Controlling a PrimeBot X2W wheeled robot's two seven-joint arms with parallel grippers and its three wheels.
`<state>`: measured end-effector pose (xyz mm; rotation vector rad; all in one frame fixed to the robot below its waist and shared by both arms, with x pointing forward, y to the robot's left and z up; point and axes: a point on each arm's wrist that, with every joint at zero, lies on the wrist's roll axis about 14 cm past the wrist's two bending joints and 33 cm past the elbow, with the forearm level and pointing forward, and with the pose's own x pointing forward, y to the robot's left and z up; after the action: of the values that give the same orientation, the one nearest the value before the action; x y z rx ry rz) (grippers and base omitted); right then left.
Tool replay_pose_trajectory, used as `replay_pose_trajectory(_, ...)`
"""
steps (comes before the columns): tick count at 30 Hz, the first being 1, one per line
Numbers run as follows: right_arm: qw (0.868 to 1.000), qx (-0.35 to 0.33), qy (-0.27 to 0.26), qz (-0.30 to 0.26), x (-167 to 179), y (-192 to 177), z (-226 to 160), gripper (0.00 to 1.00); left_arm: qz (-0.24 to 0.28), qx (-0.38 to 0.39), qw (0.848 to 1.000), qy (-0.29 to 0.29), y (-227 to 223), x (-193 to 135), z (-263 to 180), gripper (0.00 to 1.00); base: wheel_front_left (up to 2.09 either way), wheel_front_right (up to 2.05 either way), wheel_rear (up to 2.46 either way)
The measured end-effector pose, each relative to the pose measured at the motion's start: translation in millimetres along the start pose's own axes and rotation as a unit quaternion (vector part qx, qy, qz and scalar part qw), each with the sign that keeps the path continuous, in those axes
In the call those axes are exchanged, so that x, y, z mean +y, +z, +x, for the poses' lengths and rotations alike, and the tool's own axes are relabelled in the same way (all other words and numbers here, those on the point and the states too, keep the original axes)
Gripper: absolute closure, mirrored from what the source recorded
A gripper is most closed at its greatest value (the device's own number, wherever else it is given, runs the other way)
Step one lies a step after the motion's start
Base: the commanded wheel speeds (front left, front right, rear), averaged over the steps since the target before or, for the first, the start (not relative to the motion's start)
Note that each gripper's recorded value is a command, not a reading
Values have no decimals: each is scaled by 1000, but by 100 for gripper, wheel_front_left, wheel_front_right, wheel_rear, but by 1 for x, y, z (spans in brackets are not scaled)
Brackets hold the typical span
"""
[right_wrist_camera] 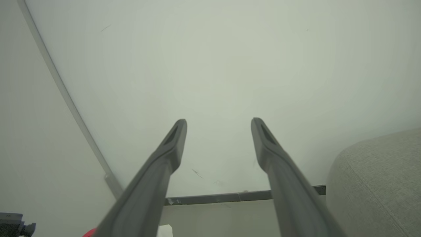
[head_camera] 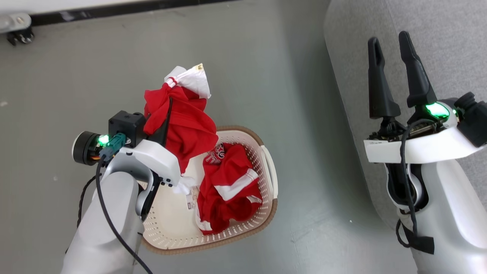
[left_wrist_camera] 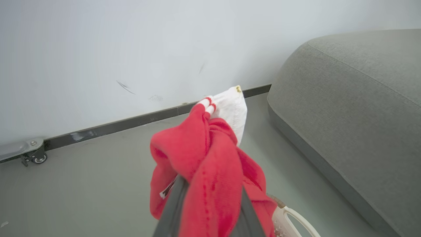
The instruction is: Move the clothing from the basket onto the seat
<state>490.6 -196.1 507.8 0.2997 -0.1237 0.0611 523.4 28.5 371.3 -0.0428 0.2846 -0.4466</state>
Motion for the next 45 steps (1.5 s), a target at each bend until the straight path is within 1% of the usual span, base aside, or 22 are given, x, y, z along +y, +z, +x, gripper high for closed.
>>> replay_pose_trajectory(10, 1000, -2, 8, -3, 6, 11, -15, 0, -7, -53, 998, 18, 38, 4, -25, 100, 0, 0, 0)
replay_pose_trajectory(24, 1000, -7, 22, -7, 16, 24, -35, 0, 3, -122, 991, 53, 89, 17, -63, 100, 0, 0, 0)
replay_pose_trajectory(35, 1000, -6, 28, -8, 21, 29, -52, 0, 5, -148, 986, 77, 104, 22, -95, 100, 0, 0, 0)
replay_pose_trajectory(45, 999, -9, 34, -13, 25, 35, -64, 0, 9, -169, 982, 87, 117, 22, -117, 100, 0, 0, 0)
